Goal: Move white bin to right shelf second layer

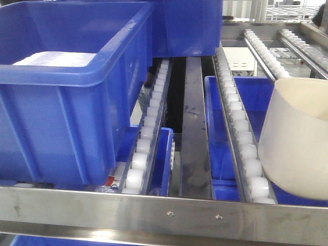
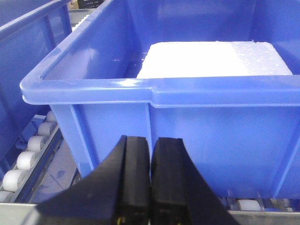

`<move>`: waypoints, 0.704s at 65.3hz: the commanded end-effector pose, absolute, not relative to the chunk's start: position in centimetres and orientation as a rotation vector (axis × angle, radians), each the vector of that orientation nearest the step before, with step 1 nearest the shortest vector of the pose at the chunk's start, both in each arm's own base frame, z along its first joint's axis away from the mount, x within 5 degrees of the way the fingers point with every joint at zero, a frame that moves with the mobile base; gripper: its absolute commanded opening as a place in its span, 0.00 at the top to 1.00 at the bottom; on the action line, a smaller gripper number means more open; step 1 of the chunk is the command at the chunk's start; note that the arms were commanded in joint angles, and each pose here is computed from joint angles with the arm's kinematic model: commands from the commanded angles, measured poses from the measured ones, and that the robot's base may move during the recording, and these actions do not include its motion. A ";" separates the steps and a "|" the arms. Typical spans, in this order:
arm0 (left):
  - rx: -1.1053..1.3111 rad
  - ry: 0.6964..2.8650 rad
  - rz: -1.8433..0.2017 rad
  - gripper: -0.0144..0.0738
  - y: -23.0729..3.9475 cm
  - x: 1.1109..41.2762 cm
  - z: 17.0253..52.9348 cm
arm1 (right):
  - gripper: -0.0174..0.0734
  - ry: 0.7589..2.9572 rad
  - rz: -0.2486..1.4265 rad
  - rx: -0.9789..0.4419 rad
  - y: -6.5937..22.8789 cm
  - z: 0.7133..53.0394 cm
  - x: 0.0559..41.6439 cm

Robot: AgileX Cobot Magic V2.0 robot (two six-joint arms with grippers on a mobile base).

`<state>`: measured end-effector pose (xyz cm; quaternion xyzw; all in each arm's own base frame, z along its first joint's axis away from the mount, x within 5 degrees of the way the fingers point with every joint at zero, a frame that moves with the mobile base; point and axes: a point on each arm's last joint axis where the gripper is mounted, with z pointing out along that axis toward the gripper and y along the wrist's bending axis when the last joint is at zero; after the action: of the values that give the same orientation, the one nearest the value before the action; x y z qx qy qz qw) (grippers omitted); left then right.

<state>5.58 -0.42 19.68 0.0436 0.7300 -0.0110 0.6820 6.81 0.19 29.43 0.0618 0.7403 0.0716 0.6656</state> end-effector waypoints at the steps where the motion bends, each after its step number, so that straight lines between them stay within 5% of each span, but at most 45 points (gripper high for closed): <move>1: 0.088 1.573 -0.037 0.74 -0.5 5.6 19.3 | 0.75 1.568 0.156 0.130 0.1 30.9 6.9; 46: 0.088 1.573 -0.037 0.74 -0.5 5.6 19.3 | 0.75 1.545 0.197 0.148 0.2 26.4 5.7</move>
<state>5.58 -0.42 19.68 0.0436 0.7300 -0.0110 0.6820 5.84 0.39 25.13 0.0822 0.7320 0.1073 0.6678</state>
